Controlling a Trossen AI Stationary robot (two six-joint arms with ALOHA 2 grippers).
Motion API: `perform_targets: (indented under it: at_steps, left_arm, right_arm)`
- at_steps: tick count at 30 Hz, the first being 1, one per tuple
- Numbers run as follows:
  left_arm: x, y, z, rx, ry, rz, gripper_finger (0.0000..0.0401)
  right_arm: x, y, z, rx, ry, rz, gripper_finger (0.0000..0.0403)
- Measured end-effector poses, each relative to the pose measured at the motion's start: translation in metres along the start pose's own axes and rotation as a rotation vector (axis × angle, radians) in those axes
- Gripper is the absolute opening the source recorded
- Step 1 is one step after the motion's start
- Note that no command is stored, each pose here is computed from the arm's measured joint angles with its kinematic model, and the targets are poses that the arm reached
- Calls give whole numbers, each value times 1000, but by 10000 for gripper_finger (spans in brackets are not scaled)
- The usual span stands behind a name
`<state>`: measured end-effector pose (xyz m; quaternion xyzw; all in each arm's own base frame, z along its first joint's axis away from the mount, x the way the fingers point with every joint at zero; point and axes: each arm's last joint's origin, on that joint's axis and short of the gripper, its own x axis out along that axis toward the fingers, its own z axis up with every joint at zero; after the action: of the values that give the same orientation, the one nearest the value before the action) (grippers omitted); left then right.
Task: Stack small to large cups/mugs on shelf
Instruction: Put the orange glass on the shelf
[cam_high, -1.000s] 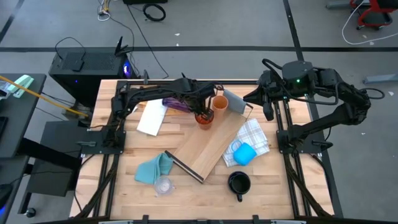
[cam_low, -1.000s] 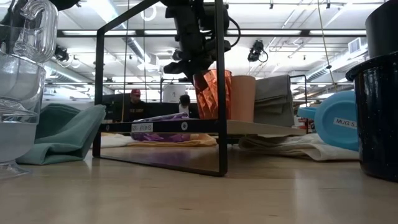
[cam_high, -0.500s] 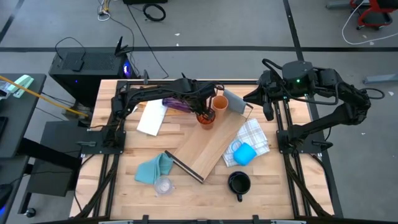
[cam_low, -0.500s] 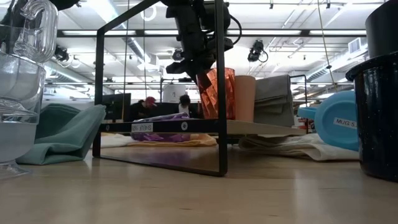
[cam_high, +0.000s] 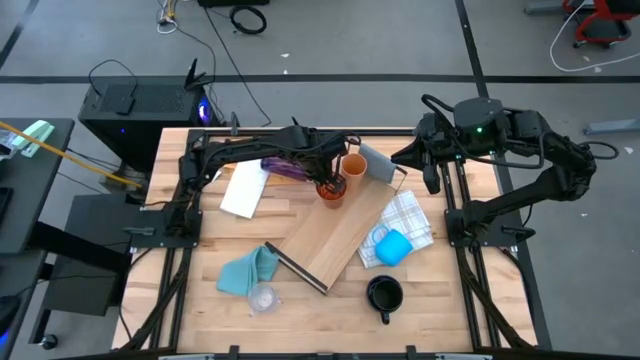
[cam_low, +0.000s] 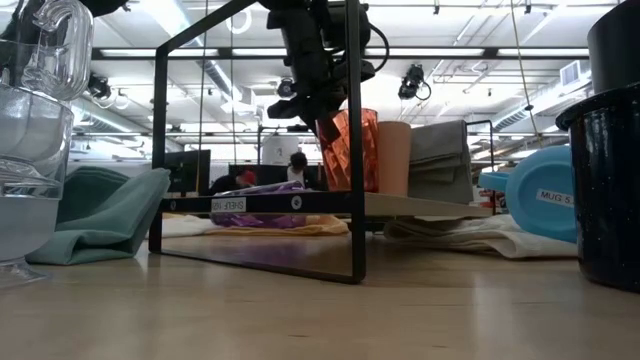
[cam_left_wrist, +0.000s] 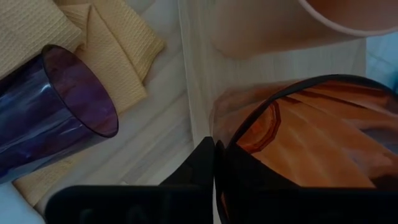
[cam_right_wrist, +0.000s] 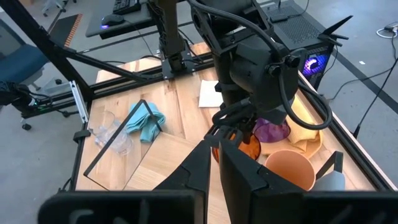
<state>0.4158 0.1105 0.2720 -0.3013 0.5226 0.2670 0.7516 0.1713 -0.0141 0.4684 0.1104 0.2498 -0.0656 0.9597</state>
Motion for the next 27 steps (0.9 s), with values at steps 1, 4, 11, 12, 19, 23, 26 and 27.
perform_targets:
  at_steps: [1, 4, 11, 12, 19, 23, 26, 27]
  left_arm:
    - [0, 0, 0, 0, 0, 0, 25]
    - [0, 0, 0, -1, -4, -3, 35]
    - [0, -2, 2, -4, -19, -23, 53]
    - [0, -2, 2, -4, -20, -23, 54]
    - [0, -2, 2, -4, -16, -30, 54]
    - [0, -2, 2, -4, -14, -32, 58]
    - [0, -2, 2, -3, -12, -37, 63]
    - [0, -2, 2, -3, -12, -39, 66]
  right_arm:
    - [0, 0, 0, 0, 0, 0, 41]
    - [0, 0, 0, 0, 0, 0, 41]
    - [0, 0, 0, 0, 0, 0, 41]
    - [0, 0, 0, 0, 0, 0, 41]
    - [0, 0, 0, 0, 0, 0, 41]
    - [0, 0, 0, 0, 0, 0, 41]
    - [0, 0, 0, 0, 0, 0, 41]
    - [0, 0, 0, 0, 0, 0, 41]
